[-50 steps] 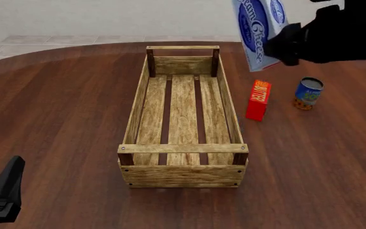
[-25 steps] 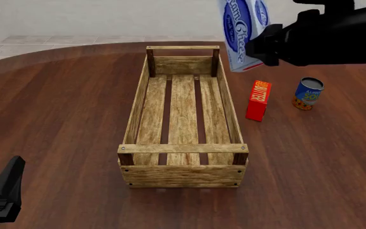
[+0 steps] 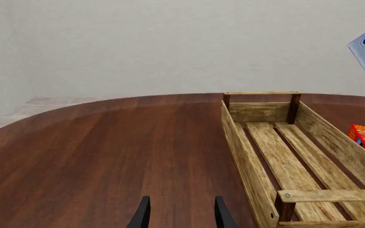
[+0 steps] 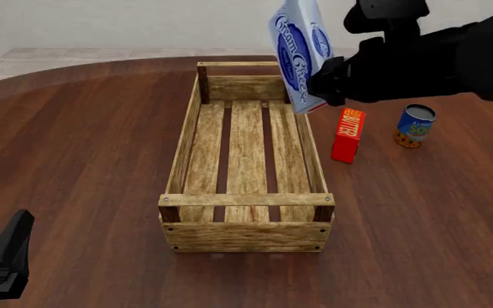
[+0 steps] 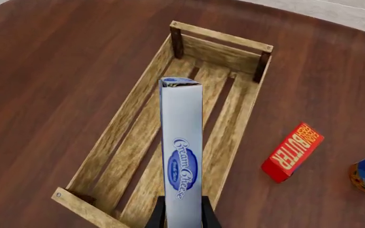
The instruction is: Pick up the cream cheese and put it in the tray.
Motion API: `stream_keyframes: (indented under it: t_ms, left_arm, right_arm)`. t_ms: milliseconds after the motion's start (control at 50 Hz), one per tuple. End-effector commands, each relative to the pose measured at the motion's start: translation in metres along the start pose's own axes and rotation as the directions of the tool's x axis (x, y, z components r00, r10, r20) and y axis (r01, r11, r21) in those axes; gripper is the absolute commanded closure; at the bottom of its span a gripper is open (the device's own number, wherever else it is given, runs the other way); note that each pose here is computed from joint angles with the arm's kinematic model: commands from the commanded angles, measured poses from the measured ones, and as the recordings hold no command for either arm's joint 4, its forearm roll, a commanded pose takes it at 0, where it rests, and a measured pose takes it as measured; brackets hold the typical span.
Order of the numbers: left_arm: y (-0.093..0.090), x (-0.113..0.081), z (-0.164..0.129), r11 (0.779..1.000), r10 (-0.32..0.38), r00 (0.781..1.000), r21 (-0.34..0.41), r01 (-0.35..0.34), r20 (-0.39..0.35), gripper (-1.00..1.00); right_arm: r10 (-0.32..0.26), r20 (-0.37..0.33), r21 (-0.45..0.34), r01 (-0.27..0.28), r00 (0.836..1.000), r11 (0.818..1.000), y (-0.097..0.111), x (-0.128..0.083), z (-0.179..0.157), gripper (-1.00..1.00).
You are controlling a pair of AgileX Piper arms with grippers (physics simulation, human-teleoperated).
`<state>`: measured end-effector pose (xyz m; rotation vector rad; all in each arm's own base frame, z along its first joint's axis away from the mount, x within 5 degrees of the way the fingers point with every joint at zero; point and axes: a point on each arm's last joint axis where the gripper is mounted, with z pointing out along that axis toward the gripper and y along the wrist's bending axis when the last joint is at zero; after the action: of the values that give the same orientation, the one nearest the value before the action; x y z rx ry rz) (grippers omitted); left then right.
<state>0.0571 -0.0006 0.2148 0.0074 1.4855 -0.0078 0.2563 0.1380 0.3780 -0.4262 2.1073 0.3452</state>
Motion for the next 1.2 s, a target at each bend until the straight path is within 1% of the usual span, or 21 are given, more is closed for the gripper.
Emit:
stream_keyframes:
  t_ms: [20,100,120,180,220,240,280,340,740,940,1060,1200]
  left_arm:
    - [0.0,0.0,0.0,1.0,0.0,1.0,0.0,0.0,0.0,-1.0]
    - [0.0,0.0,0.0,1.0,0.0,1.0,0.0,0.0,0.0,-1.0]
    - [0.0,0.0,0.0,1.0,0.0,1.0,0.0,0.0,0.0,-1.0]
    - [0.0,0.0,0.0,1.0,0.0,1.0,0.0,0.0,0.0,-1.0]
    - [0.0,0.0,0.0,1.0,0.0,1.0,0.0,0.0,0.0,-1.0]
    - [0.0,-0.001,0.0,1.0,0.0,1.0,0.0,0.0,0.0,-1.0]
    - [0.0,0.0,0.0,1.0,0.0,1.0,0.0,0.0,0.0,-1.0]
    - [0.0,0.0,0.0,1.0,0.0,1.0,0.0,0.0,0.0,-1.0]
    - [0.0,0.0,0.0,1.0,0.0,1.0,0.0,0.0,0.0,-1.0]
    - [0.0,-0.001,0.0,1.0,0.0,1.0,0.001,0.0,0.0,-1.0]
    - [0.0,-0.001,0.0,1.0,0.0,1.0,0.001,0.0,0.0,-1.0]
    - [0.0,-0.001,0.0,1.0,0.0,1.0,0.001,0.0,0.0,-1.0]
  right_arm:
    - [-0.03,-0.02,0.031,0.03,0.999,0.999,-0.011,0.001,0.016,1.0]
    - [-0.027,-0.026,0.047,0.028,0.999,0.998,-0.017,0.004,0.018,1.0]
    - [-0.043,-0.028,0.053,0.044,0.999,0.998,-0.02,0.008,0.02,1.0]
    - [-0.03,-0.032,0.051,0.032,0.999,0.998,-0.019,0.01,0.022,1.0]
    - [-0.046,-0.035,0.047,0.047,0.998,0.998,-0.018,0.01,0.023,1.0]
    - [-0.031,-0.032,0.051,0.032,0.999,0.998,-0.019,0.011,0.023,1.0]
    - [-0.038,-0.036,0.047,0.039,0.999,0.998,-0.018,0.014,0.025,1.0]
    - [-0.033,-0.039,0.046,0.035,0.999,0.998,-0.017,0.014,0.026,1.0]
    - [-0.038,-0.081,0.024,0.04,0.996,0.999,-0.011,0.027,0.06,1.0]
    - [-0.064,-0.105,0.009,0.066,0.992,0.998,-0.006,0.034,0.076,1.0]
    - [-0.069,-0.112,0.004,0.07,0.991,0.998,-0.004,0.034,0.081,1.0]
    - [-0.084,-0.131,-0.006,0.084,0.988,0.996,0.0,0.04,0.09,1.0]
